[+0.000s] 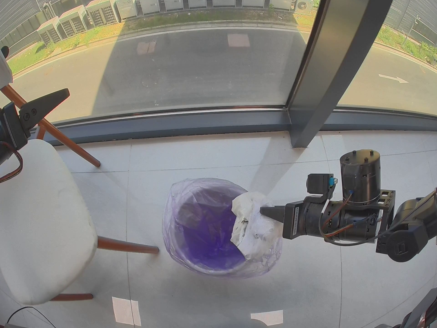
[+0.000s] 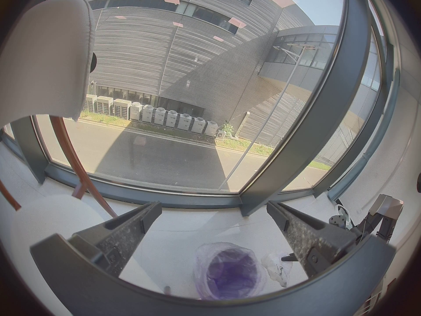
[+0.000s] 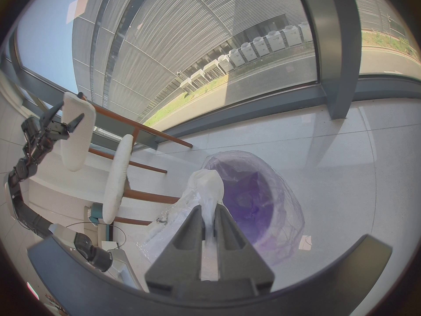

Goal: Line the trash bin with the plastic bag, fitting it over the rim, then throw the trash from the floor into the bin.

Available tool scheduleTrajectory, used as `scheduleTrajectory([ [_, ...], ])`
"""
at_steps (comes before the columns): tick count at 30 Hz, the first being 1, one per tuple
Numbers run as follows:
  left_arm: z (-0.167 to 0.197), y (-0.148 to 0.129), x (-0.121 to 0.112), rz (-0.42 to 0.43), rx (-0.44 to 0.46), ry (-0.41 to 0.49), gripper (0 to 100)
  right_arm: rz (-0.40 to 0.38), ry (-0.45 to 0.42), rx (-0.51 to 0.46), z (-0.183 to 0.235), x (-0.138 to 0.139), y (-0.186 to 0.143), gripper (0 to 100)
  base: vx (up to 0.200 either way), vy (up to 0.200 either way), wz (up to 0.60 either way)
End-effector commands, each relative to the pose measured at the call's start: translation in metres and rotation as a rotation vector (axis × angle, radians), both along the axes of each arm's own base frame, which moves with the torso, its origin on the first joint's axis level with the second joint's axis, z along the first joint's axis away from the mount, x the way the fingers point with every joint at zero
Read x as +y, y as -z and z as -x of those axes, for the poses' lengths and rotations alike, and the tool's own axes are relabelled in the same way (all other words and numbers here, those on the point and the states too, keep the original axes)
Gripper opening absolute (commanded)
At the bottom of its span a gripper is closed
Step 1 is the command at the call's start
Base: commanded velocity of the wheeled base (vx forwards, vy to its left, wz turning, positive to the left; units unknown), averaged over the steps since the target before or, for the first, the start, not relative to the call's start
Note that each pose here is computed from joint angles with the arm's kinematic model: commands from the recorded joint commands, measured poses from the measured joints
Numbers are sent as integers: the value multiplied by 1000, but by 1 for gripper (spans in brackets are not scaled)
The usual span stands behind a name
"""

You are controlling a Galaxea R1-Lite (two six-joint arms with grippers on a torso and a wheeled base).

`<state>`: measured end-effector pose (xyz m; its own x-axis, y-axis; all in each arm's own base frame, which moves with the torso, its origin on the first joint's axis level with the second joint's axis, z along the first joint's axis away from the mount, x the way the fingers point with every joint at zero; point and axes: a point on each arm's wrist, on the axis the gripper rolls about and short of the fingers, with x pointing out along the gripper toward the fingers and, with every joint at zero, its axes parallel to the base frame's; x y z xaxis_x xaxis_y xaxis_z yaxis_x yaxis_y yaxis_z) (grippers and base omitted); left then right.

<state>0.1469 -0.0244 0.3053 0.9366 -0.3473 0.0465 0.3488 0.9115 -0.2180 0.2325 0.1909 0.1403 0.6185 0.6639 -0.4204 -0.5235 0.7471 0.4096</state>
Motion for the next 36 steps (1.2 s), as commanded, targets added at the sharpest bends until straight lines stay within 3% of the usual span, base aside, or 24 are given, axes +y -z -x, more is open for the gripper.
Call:
scheduleTrajectory([
  [1,0,0,0,-1,0,4,100,47,6,49,-4,2,19,0,0,0,0],
  [12,1,1,0,4,2,6,100,263,-67,161,-1,2,87,0,0,0,0],
  [25,5,14,0,-4,37,4,100,217,-46,72,-62,40,143,0,0,0,0],
  [36,8,16,1,-1,38,-2,100,195,3,12,-102,60,164,0,0,0,0],
])
